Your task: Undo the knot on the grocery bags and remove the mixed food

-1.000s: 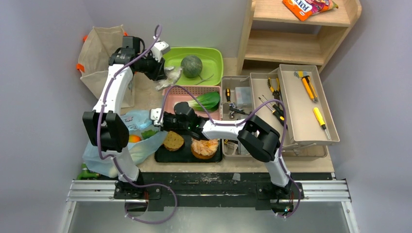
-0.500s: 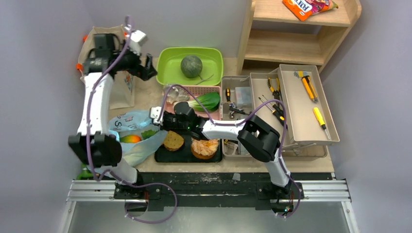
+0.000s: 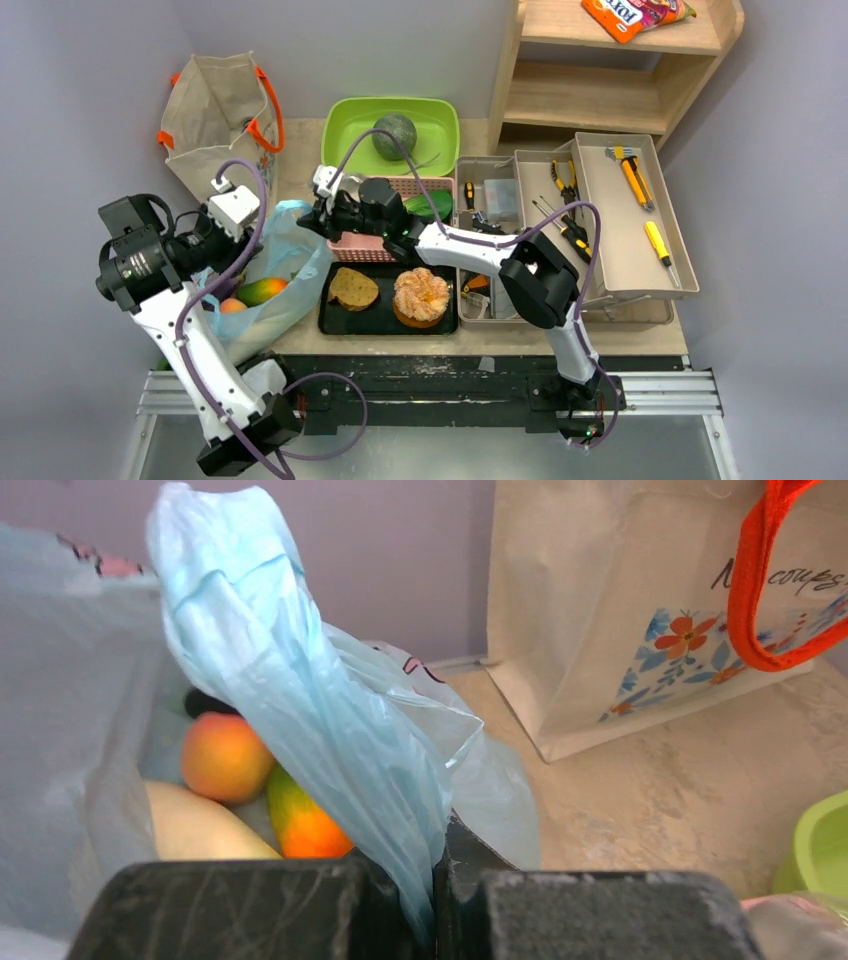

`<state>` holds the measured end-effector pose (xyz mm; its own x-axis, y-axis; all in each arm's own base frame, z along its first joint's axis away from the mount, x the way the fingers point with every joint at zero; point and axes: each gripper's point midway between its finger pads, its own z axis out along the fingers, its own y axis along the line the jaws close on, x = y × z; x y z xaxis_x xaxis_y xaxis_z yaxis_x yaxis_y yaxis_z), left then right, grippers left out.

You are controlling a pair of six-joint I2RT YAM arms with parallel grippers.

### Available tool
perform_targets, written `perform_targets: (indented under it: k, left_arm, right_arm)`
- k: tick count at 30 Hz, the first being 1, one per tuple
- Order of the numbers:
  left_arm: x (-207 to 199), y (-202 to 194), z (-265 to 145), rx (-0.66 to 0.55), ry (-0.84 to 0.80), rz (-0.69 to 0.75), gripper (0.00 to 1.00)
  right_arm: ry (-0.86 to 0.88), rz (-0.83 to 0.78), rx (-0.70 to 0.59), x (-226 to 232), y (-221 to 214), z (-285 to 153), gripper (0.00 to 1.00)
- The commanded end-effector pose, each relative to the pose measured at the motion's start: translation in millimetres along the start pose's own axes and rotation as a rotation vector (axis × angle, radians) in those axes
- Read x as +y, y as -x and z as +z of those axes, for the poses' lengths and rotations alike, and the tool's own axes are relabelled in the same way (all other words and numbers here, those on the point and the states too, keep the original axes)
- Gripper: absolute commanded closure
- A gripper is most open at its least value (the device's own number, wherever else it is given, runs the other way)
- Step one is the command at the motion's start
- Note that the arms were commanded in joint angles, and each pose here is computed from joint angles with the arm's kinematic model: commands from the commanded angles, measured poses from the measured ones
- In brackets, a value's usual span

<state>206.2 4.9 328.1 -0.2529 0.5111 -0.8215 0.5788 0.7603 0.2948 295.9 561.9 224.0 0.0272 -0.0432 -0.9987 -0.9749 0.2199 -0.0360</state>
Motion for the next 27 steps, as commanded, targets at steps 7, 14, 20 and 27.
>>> perform_targets:
  k: [7,14,20,27]
  left_arm:
    - [-9,-126,31,0.314,-0.043,-0.031,0.59]
    - [-33,-227,27,0.631,-0.077,0.000,0.59]
    - [-40,-250,30,0.705,-0.091,-0.082,0.40]
    - [-32,-244,49,0.625,-0.055,-0.171,0.45]
  right_arm:
    - [0.085,0.341,-0.008,19,28,14,1.00]
    - [0.091,0.340,-0.005,18,26,14,1.00]
    - [0.093,0.340,0.018,16,16,12,1.00]
    - [0.093,0.337,0.040,15,6,8,1.00]
